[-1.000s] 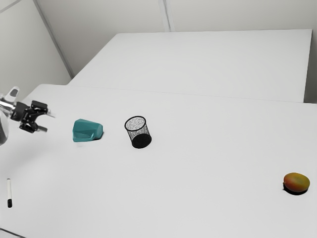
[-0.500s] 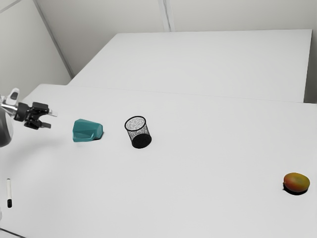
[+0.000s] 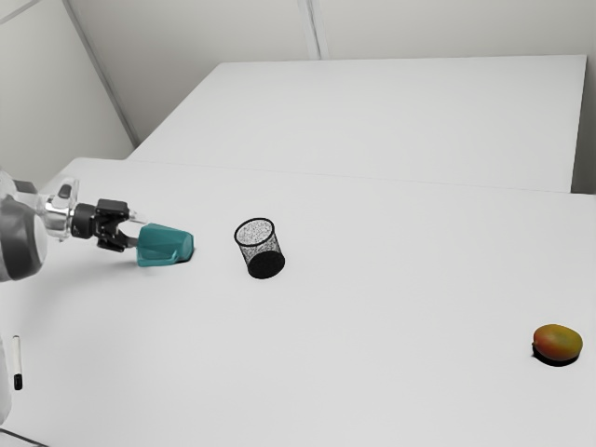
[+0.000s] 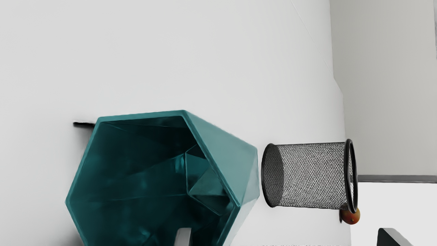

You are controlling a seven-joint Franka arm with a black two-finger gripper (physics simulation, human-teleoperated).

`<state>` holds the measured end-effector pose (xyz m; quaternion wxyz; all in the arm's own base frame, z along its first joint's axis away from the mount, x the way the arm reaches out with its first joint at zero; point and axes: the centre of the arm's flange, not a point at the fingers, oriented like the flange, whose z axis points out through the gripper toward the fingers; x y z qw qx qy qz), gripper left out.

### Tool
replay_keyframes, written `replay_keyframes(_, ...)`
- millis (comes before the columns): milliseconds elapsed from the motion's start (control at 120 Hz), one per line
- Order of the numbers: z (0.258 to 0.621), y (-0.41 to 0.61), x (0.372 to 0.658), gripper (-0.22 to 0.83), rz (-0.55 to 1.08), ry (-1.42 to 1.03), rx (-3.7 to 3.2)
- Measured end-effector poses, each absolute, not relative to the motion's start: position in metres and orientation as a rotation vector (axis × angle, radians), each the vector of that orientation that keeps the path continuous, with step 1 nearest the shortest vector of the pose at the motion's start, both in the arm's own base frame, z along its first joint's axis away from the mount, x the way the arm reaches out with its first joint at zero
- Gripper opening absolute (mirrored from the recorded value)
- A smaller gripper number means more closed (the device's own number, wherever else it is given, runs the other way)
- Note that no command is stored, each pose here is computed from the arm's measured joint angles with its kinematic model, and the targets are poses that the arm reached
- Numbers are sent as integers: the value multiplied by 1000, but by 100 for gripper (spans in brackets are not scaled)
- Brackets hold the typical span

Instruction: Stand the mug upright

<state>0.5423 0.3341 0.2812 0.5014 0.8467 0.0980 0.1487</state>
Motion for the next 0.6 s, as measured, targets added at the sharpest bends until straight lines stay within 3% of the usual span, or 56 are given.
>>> replay_keyframes(275, 281, 312, 551, 56, 334, 199, 2023)
replay_keyframes(450, 279, 307, 552, 14, 320, 210, 2019)
replay_keyframes(600, 280, 306, 552, -4, 312, 221, 2017)
